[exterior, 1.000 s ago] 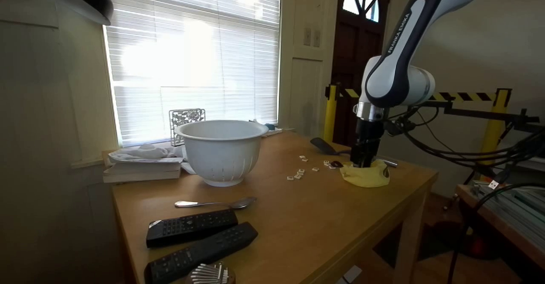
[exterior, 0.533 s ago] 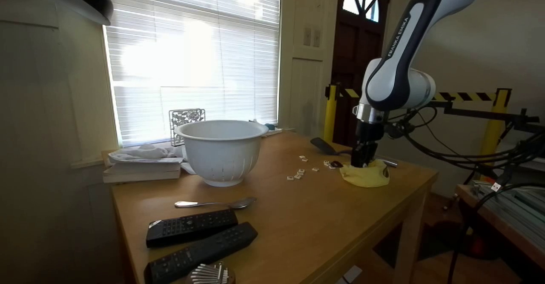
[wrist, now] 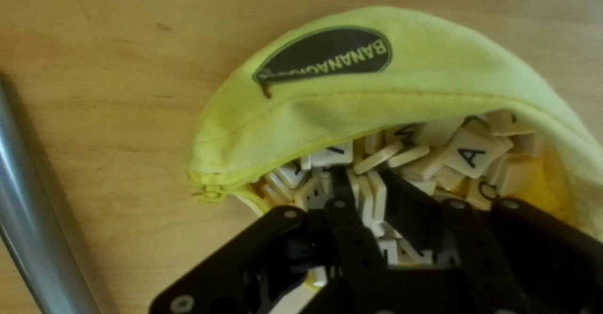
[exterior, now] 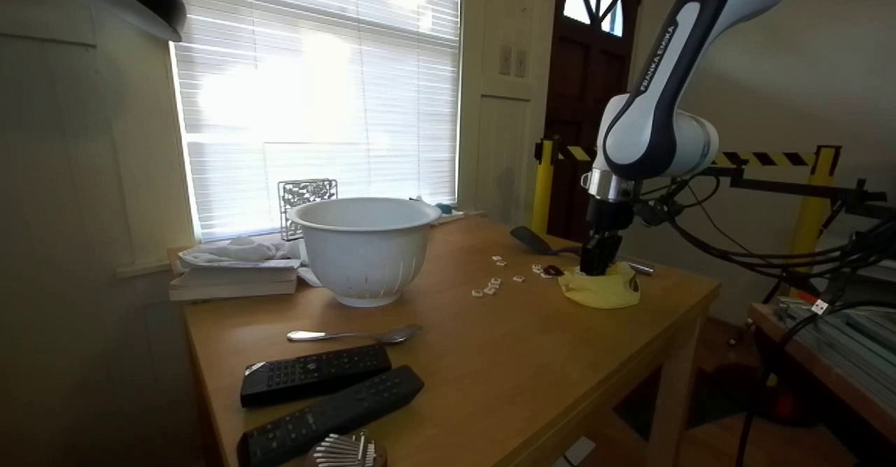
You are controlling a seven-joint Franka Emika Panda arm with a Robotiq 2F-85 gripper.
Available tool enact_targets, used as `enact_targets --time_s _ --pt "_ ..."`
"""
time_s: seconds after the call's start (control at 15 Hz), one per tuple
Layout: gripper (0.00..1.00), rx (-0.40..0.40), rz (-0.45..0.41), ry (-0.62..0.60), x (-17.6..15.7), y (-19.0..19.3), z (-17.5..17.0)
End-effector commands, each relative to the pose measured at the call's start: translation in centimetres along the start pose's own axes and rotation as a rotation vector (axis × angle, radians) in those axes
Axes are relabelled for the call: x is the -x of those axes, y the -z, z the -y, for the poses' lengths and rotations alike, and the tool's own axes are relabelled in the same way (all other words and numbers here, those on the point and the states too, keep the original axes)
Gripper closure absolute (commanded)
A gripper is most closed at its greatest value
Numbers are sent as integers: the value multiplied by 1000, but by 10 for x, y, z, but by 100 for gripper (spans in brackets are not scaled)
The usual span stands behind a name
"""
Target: Remove the objects from the bag then move the bag forward
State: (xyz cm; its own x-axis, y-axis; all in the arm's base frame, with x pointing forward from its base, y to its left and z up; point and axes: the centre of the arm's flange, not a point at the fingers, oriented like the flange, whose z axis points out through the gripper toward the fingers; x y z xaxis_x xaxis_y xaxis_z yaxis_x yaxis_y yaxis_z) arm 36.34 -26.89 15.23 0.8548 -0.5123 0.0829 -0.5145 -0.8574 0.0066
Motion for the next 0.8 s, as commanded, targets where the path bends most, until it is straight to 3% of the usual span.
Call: enact_targets --time_s 0.0,0.4,0.73 --pt "95 -16 11 -10 2 40 7" --pt "95 -36 -62 -39 -32 85 22" --pt "95 -8 -123 -52 -77 83 49"
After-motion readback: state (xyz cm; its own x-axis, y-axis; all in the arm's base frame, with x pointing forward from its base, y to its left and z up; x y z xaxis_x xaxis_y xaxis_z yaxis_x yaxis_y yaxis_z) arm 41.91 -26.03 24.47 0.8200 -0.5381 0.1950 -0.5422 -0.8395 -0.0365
